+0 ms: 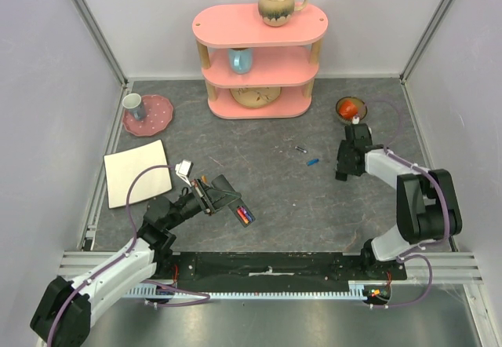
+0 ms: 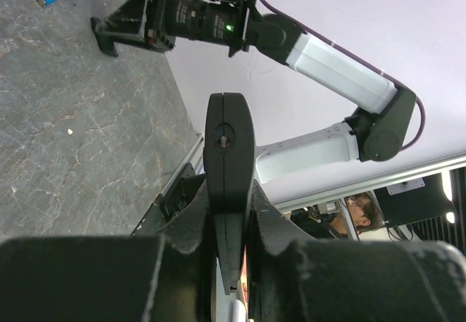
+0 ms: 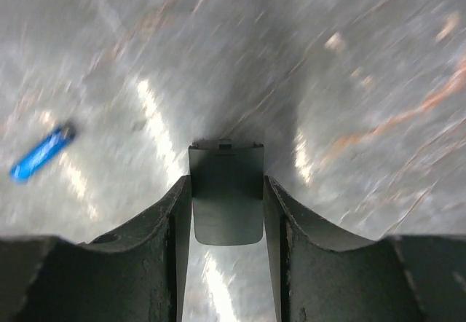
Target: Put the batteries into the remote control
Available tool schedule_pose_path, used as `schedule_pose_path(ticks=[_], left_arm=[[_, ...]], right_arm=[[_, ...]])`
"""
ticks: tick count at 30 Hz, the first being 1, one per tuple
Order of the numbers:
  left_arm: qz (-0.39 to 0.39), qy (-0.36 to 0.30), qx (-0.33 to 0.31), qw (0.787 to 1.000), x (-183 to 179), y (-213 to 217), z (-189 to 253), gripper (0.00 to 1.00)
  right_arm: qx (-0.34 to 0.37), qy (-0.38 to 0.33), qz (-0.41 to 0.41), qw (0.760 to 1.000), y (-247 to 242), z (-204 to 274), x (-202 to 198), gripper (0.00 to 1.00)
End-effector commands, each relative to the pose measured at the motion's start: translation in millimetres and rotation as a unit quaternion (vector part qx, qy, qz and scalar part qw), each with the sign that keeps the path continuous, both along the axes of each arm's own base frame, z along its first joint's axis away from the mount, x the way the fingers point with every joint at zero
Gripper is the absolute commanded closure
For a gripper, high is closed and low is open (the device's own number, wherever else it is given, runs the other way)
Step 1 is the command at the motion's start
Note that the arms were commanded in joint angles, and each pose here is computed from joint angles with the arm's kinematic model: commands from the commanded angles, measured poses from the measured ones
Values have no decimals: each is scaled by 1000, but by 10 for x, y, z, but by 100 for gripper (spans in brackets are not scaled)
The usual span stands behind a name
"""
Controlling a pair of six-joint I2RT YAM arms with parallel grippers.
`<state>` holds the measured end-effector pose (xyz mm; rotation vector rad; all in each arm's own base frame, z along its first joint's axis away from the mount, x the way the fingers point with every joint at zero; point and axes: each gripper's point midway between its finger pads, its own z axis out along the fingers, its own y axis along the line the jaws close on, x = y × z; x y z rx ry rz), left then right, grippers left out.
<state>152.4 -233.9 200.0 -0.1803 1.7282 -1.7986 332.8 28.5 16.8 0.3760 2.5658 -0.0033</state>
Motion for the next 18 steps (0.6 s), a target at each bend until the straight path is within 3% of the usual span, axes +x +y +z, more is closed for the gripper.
schedule_pose_path(ticks=[1,5,10,12,18], left_arm=[[1,-13,20,1000,-35,16,-208,98],[5,-12,22,1000,13,-2,-192,98],[23,2,38,999,124,-10,-292,98],[27,5,39,999,187,-38,-273,98],[40,2,8,999,359,-116,-144,98]], right_arm=[[27,15,62,998,385,230,-363,81],[53,-24,139,989,879,547,-588,83],[91,-69,210,971,1232,1027,-866,95],[107,-67,252,959,1403,1170,-1005,100],[82,-33,342,936,1757,1544,-1263,100]])
